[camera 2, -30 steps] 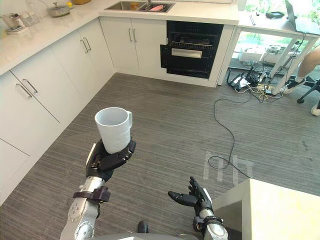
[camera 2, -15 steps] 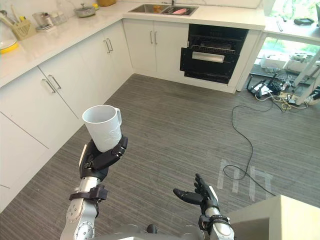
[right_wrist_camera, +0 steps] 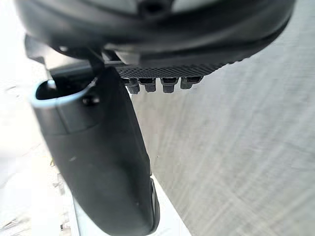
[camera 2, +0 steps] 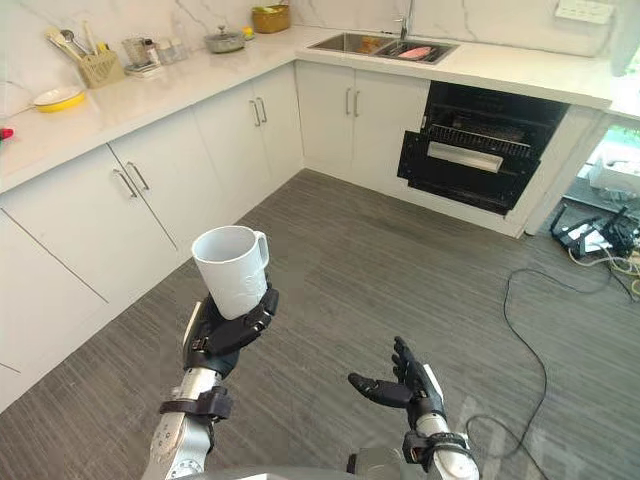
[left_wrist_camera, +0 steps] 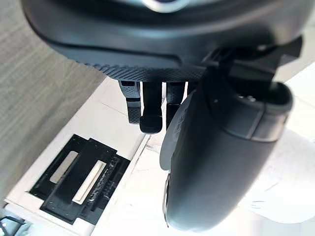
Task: Walk over to the sink, pick up the cup, carry it to the dishwasher, place the cup inside the dishwasher, then close the dishwasher door
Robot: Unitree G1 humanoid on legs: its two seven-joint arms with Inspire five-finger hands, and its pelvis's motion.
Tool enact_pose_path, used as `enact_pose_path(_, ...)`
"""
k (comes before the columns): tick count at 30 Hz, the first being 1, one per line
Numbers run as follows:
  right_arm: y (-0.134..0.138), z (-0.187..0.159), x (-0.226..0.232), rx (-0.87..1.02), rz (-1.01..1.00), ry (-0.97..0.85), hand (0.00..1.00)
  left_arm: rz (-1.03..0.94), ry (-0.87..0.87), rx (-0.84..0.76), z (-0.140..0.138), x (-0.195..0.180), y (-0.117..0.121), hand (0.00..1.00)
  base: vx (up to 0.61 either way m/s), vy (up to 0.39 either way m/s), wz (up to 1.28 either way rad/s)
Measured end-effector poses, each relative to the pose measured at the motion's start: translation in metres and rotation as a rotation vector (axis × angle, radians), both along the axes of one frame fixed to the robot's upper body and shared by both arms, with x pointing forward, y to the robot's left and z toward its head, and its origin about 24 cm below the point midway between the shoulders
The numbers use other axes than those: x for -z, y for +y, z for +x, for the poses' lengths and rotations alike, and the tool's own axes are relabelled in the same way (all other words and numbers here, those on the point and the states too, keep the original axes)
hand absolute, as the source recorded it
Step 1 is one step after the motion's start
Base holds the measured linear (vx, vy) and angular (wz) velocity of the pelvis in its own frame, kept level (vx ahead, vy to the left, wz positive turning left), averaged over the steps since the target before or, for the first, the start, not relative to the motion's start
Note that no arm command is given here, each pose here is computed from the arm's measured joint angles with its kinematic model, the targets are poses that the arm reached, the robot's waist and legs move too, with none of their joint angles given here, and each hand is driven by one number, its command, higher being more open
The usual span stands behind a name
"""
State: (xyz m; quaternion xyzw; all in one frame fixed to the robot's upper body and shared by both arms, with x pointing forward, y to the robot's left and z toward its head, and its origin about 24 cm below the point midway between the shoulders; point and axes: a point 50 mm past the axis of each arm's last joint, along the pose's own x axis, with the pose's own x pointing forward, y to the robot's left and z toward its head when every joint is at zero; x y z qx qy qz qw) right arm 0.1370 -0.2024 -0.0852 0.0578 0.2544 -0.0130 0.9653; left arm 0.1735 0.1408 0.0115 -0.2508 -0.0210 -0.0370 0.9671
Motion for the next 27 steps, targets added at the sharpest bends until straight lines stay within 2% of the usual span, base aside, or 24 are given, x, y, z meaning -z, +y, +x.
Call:
enact_pose_path(8,-0.004,-0.002,0.002,0.005,-0.032,0.022,1.0,0.006,-0.01,0.012,0.002,-0.001,0.001,0.0,0.49,0.004,-0.11)
enact_pose_path(15,-0.01,-0.009,0.016,0.049,-0.033,0.093,1.0,0.036,-0.08,0.039,0.014,-0.013,0.006,0.0,0.59,0.29,-0.17)
enact_pose_path(21,0.004,-0.014,0.025,0.034,0.007,0.126,1.0,0.079,-0.066,0.04,0.016,-0.012,0.013,0.0,0.61,0.207,0.18)
enact_pose_path(27,0.019,-0.016,0.013,0.016,0.05,0.047,1.0,0.073,-0.151,0.104,0.031,-0.03,-0.001,0.0,0.43,0.033,0.37)
